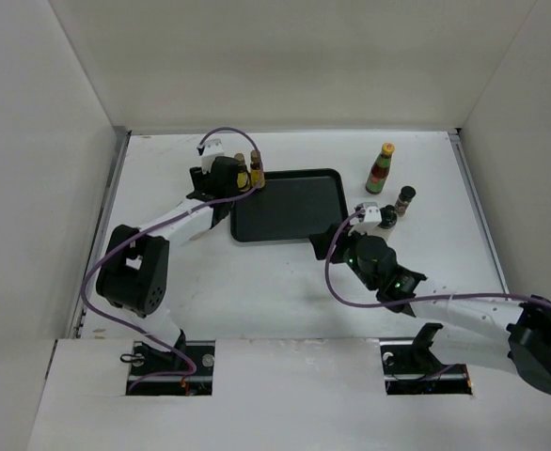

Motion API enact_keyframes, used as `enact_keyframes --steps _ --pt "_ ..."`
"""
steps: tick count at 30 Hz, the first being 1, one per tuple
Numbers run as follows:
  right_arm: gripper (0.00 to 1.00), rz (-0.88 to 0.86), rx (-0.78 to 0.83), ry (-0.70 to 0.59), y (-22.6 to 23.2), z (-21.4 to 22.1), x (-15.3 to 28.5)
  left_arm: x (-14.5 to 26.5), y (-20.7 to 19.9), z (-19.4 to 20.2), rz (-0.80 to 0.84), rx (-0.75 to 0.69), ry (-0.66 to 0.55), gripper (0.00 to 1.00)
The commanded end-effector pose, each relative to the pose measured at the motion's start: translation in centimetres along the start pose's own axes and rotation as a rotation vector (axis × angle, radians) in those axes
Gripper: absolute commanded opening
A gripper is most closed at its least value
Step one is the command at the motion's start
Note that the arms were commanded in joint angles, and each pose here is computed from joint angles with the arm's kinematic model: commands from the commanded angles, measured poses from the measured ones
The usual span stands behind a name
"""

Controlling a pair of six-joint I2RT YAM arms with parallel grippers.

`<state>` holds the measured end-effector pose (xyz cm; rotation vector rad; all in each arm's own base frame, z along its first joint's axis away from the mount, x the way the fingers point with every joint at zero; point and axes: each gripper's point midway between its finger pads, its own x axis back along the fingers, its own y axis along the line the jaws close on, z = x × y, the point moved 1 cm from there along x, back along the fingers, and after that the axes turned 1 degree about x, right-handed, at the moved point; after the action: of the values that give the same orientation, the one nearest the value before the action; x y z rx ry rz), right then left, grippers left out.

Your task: Organize the condiment bottles

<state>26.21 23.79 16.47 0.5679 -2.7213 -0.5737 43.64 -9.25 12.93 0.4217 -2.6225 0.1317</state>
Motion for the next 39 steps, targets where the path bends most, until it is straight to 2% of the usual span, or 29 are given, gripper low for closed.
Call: enact_keyframes --steps 1,5,14,17,22,29,35,39 --pt "0.68 -0.045 -0.007 -0.035 1.4 -1.0 -0.4 -0.2 0.0 -3.2 -0.010 0.029 -0.080 0.56" --pt "0.68 -0.044 -0.006 -0.034 1.5 -0.9 -0.6 -0.8 -0.5 -2.9 0.005 0.023 -0.077 0.52" --pt "0.69 -0.053 -0.010 -0.049 1.6 -1.4 -0.2 -0.7 -0.3 -2.7 0.006 0.024 -0.085 0.35" --pt "0.73 -0.060 -0.018 -0.067 1.6 -1.9 0.2 1.0 -0.1 -3.9 0.029 0.050 -0.131 0.31" --pt "0.78 -0.056 -0.034 -0.094 1.2 -2.4 0.6 6.5 -1.6 -6.6 0.121 0.071 -0.223 0.31" --pt "0.78 -0.012 -0.053 -0.121 -0.2 -3.0 0.7 9.9 -9.5 -6.9 0.303 0.042 -0.230 0.31" --pt "0.78 0.014 -0.057 -0.134 -1.0 -3.1 0.7 8.1 -16.4 -6.7 0.373 -0.016 -0.219 0.31" --pt "0.78 0.014 -0.059 -0.131 -1.1 -2.9 0.6 6.4 -18.9 -7.3 0.370 -0.016 -0.235 0.31"
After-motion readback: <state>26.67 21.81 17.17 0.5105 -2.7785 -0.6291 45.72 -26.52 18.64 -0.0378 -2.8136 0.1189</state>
